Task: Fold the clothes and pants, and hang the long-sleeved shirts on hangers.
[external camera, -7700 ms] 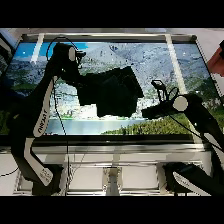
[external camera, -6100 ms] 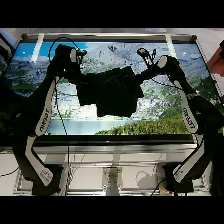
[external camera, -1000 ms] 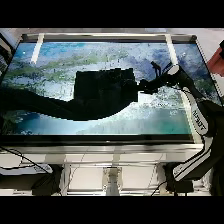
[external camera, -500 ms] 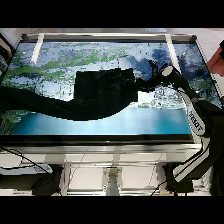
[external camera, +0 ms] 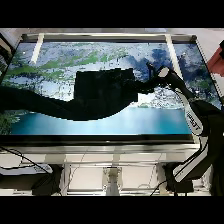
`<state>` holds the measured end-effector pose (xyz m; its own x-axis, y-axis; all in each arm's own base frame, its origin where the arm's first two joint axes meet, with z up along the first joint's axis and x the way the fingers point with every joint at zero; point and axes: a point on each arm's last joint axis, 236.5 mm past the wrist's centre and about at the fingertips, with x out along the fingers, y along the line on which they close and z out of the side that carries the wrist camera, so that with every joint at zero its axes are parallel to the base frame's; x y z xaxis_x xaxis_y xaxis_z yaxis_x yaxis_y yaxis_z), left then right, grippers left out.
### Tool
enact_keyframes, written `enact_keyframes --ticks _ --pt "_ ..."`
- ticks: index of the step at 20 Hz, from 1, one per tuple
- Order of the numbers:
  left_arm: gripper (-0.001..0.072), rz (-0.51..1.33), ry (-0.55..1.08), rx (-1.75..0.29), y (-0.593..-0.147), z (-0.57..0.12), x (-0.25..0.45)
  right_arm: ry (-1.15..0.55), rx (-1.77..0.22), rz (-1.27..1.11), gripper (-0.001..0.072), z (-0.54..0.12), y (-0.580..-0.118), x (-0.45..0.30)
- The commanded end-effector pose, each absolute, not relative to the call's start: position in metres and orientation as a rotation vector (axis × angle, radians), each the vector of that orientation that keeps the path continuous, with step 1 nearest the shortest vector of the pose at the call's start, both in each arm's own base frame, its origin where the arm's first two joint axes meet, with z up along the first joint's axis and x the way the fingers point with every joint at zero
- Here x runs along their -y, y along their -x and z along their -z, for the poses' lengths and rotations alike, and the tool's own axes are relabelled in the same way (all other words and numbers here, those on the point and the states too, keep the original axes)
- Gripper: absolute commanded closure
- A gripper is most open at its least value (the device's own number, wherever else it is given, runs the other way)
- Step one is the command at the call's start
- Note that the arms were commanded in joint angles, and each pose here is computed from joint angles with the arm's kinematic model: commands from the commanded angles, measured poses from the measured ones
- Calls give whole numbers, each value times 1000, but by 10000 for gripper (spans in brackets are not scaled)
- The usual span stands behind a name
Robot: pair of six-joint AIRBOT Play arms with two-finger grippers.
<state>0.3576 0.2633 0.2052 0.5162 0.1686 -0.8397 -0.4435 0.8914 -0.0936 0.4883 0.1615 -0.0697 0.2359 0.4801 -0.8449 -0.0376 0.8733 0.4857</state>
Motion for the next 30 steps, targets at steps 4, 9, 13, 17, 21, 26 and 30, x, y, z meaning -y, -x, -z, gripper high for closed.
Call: enact_keyframes --ticks 4,9,13,17,21,26,30 --pt "685 -363 322 -959 -359 -205 -261 -519 -1147 -380 670 49 -519 -186" --pt "685 -228 424 -862 -374 -221 -241 -496 -1018 -396 671 -42 -545 -135" --pt "685 -131 518 -759 -380 -241 -232 -432 -804 -289 672 -179 -536 -20" --pt "685 -30 541 -696 -392 -258 -213 -363 -803 -45 672 -233 -459 100" --pt "685 147 487 -729 -404 -254 -166 -419 -944 17 672 -213 -403 138" --pt "686 389 435 -935 -389 -171 -99 -497 -1175 -13 672 -112 -359 116" --pt "687 351 500 -1145 -346 -87 -90 -462 -1346 51 673 -37 -299 110"
